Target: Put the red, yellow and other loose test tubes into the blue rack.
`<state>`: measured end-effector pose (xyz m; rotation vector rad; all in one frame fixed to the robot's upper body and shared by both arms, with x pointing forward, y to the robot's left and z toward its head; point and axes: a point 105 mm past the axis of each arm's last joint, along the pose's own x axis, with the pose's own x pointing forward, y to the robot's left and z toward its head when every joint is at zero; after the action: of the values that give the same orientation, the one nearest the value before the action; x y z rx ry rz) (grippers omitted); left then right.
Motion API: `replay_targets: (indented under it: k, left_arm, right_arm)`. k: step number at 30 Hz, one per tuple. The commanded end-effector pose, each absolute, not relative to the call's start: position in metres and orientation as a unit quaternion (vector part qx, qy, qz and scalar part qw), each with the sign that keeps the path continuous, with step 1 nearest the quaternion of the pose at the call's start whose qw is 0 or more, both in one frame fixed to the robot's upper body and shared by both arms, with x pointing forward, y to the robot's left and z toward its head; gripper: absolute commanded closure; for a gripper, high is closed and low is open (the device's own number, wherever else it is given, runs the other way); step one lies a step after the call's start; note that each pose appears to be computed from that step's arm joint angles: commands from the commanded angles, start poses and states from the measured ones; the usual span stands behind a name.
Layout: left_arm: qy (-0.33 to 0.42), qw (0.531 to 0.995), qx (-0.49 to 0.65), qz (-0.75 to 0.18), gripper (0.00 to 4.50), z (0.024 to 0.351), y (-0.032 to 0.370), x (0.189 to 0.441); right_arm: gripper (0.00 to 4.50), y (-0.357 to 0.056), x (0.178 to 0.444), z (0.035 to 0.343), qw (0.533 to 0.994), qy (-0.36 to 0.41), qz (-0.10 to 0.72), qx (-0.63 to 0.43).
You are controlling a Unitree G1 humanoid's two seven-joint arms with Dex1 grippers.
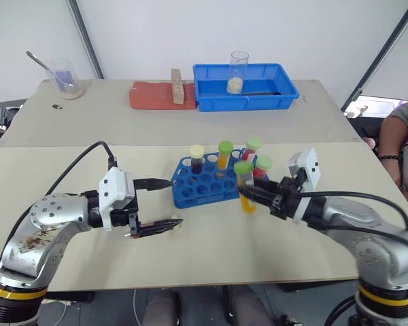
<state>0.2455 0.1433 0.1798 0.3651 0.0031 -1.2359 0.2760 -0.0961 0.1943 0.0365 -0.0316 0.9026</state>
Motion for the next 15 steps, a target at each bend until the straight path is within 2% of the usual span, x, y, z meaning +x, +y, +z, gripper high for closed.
replay_targets:
  k: [1, 9, 15]
  left_arm:
    - [-0.012, 0.799, 0.176, -0.575, 0.00, 0.190, 0.145, 0.244]
    - [-0.020, 0.792, 0.162, -0.588, 0.00, 0.197, 0.135, 0.243]
    - [-0.021, 0.790, 0.156, -0.593, 0.00, 0.200, 0.131, 0.241]
  right_arm:
    - [3.51, -0.090, 0.282, 0.210, 0.906, -0.107, 0.409, 0.000]
    - [3.51, -0.074, 0.306, 0.191, 0.919, -0.163, 0.358, -0.008]
    - [3.51, -0.084, 0.320, 0.176, 0.934, -0.179, 0.309, -0.031]
